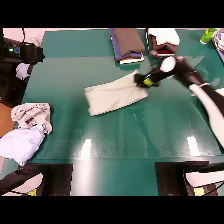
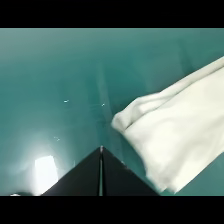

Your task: Fold the shirts.

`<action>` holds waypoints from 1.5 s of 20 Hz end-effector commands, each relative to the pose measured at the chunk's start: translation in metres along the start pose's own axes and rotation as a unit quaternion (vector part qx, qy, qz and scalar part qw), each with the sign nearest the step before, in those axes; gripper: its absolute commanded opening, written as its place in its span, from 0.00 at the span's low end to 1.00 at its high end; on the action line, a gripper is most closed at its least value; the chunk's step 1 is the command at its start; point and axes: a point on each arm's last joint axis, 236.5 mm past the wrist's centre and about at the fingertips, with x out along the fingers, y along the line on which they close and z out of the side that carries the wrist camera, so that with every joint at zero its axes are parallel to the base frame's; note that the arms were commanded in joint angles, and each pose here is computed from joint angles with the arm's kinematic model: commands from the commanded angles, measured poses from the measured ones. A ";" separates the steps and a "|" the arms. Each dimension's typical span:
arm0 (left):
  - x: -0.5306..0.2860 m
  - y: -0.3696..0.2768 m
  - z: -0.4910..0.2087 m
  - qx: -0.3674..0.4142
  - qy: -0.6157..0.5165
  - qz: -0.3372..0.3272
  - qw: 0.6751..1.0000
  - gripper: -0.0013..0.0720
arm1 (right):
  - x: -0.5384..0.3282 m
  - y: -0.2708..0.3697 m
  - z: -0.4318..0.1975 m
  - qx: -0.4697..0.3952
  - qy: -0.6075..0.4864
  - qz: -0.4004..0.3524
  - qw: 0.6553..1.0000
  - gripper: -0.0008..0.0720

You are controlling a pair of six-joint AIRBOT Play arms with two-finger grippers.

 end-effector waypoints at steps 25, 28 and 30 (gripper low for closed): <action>-0.005 -0.045 0.012 -0.040 -0.022 -0.097 0.994 0.05 | -0.371 -0.321 0.100 0.205 -0.362 -0.200 0.887 0.03; -0.004 -0.046 0.008 -0.039 -0.013 -0.098 0.994 0.05 | -0.383 -0.311 0.097 0.183 -0.353 -0.207 0.894 0.03; -0.004 -0.046 0.005 -0.038 -0.008 -0.099 0.994 0.05 | -0.380 -0.314 0.084 0.187 -0.328 -0.212 0.901 0.03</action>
